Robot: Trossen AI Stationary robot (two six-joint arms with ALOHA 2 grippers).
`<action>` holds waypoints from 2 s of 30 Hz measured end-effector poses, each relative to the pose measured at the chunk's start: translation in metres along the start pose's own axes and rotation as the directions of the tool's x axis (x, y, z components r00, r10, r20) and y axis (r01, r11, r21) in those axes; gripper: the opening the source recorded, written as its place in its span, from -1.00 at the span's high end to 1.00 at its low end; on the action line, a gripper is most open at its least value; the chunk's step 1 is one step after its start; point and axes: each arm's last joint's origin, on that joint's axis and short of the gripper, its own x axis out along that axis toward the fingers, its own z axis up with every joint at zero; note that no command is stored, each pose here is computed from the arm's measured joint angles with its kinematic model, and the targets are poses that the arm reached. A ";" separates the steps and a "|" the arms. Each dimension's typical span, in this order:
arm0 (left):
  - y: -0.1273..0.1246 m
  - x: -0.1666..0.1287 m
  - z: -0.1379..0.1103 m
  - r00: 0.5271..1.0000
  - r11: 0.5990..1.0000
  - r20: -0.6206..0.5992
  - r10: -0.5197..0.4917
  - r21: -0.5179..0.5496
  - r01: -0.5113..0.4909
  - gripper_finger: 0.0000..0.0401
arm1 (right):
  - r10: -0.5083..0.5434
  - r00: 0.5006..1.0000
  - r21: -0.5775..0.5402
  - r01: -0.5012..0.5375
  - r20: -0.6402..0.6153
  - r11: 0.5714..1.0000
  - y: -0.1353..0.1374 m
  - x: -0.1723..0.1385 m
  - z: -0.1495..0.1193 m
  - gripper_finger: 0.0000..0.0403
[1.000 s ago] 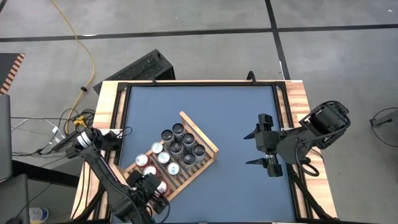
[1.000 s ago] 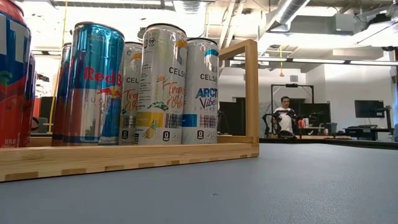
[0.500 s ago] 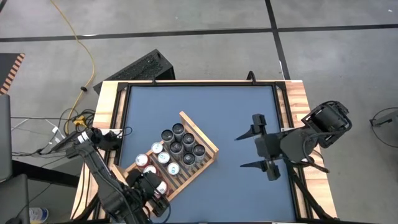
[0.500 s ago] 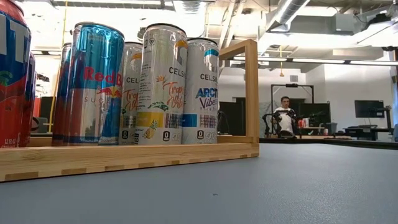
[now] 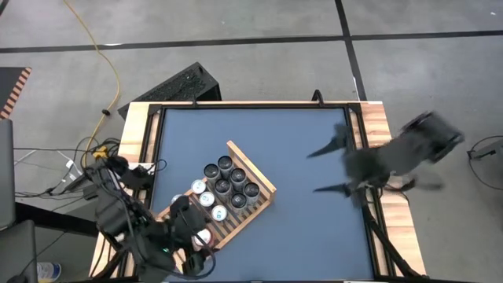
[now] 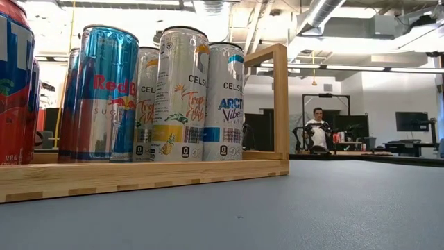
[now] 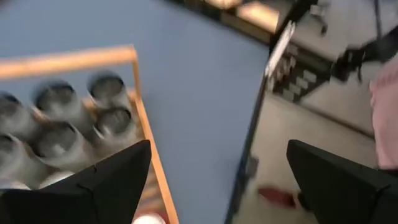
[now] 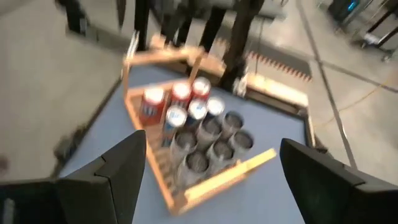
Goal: Place canned beverage on shelf
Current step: Return to Home Position
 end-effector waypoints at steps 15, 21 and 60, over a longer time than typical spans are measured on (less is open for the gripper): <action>0.016 -0.102 0.018 0.901 0.962 0.382 -0.206 0.248 0.115 -0.81 | 0.050 0.974 0.174 -0.090 0.222 0.981 -0.050 -0.106 -0.064 -0.65; 0.008 -0.085 0.011 0.837 0.911 0.394 -0.379 0.319 0.263 -0.81 | 0.014 0.941 0.228 -0.097 0.338 0.969 -0.039 -0.087 -0.107 -0.65; 0.248 -0.041 -0.119 0.261 0.665 0.729 -0.633 0.339 0.666 -0.81 | -0.255 0.778 0.551 -0.137 0.574 0.823 -0.055 -0.117 -0.285 -0.65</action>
